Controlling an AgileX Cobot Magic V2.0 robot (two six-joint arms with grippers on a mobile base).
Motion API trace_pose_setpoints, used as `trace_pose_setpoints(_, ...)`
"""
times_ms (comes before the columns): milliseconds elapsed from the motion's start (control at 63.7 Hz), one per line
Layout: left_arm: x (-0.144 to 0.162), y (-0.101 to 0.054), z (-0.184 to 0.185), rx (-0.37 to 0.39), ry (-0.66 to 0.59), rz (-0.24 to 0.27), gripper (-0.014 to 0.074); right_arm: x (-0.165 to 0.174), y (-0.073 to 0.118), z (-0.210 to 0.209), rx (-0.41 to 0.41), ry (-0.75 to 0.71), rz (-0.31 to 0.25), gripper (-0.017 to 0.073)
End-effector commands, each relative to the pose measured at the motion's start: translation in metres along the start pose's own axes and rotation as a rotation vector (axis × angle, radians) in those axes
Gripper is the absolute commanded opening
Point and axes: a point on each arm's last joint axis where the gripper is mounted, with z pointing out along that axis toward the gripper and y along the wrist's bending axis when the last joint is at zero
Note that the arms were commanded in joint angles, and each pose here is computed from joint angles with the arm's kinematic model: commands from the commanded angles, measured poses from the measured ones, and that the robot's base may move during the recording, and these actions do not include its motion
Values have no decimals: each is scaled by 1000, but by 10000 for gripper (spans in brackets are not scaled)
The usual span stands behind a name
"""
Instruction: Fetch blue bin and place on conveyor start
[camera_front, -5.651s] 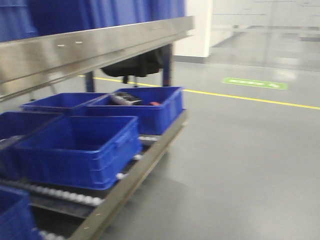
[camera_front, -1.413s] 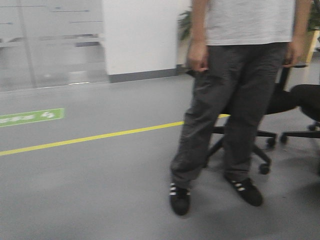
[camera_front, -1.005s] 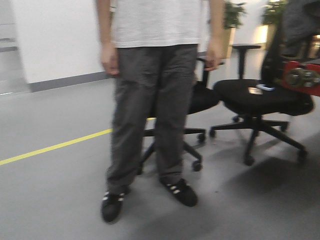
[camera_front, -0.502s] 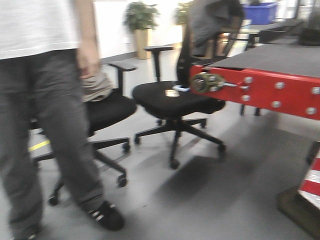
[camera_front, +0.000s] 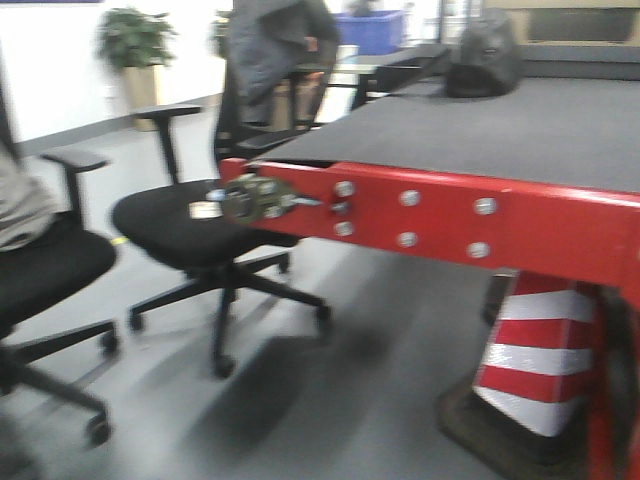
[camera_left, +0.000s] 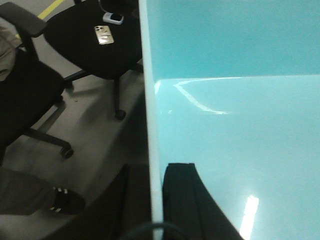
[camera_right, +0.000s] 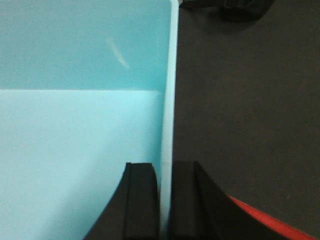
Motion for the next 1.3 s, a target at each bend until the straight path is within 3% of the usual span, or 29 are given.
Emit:
trace_pose_setpoints(0, -6, 0, -8, 23, -58, 1, -111, -8, -1, -8, -15, -75, -7, -153)
trace_pose_setpoints(1287, -6, 0, -8, 23, -58, 1, -111, -8, -1, -8, -15, -75, -7, -153)
